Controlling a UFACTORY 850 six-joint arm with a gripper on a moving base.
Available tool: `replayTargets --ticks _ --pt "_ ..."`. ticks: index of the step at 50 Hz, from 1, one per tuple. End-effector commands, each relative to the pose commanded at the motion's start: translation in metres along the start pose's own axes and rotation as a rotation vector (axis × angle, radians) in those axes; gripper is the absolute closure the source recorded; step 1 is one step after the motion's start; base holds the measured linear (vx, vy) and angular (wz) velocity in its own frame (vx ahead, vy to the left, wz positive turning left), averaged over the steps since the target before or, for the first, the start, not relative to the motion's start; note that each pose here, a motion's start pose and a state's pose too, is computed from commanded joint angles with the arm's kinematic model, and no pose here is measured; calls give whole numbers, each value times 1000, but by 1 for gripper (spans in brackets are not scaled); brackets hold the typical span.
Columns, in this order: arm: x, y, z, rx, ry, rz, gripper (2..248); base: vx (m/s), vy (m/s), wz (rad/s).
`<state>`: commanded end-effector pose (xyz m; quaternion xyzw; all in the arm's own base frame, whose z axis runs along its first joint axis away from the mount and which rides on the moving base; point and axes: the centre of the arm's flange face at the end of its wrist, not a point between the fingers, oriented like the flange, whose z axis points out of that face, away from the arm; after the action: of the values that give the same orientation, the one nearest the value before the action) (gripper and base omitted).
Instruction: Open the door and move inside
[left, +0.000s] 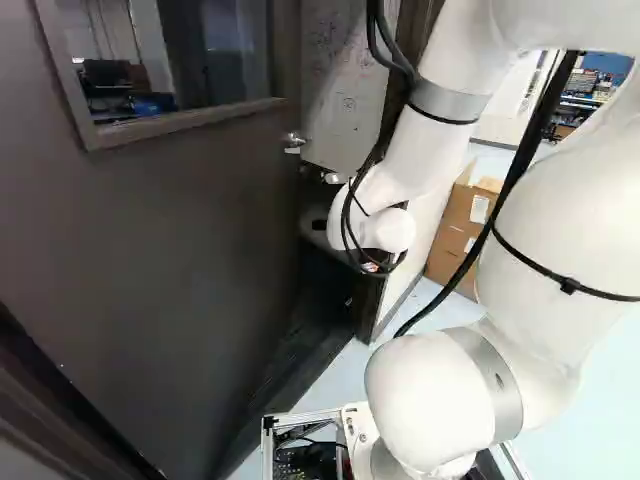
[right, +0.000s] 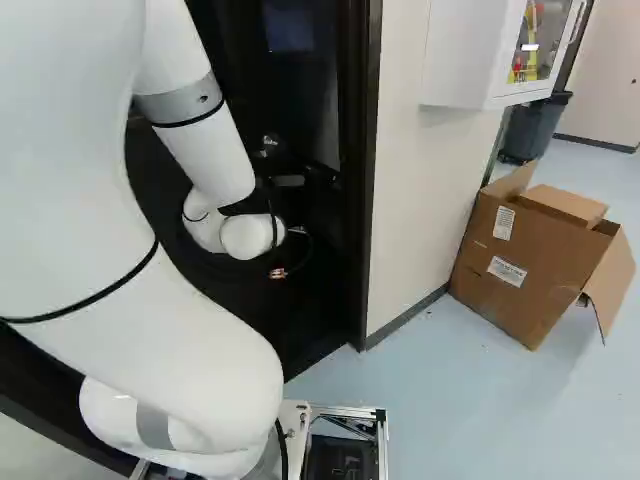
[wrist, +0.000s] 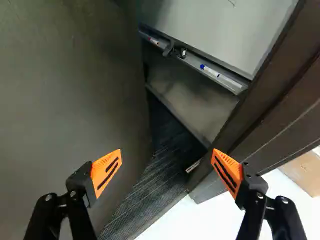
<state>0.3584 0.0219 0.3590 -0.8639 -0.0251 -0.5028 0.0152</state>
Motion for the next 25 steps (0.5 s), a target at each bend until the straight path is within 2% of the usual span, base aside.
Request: replayTargets --ticks 25 --pt "13 -30 20 32 13 8 3 0 0 0"
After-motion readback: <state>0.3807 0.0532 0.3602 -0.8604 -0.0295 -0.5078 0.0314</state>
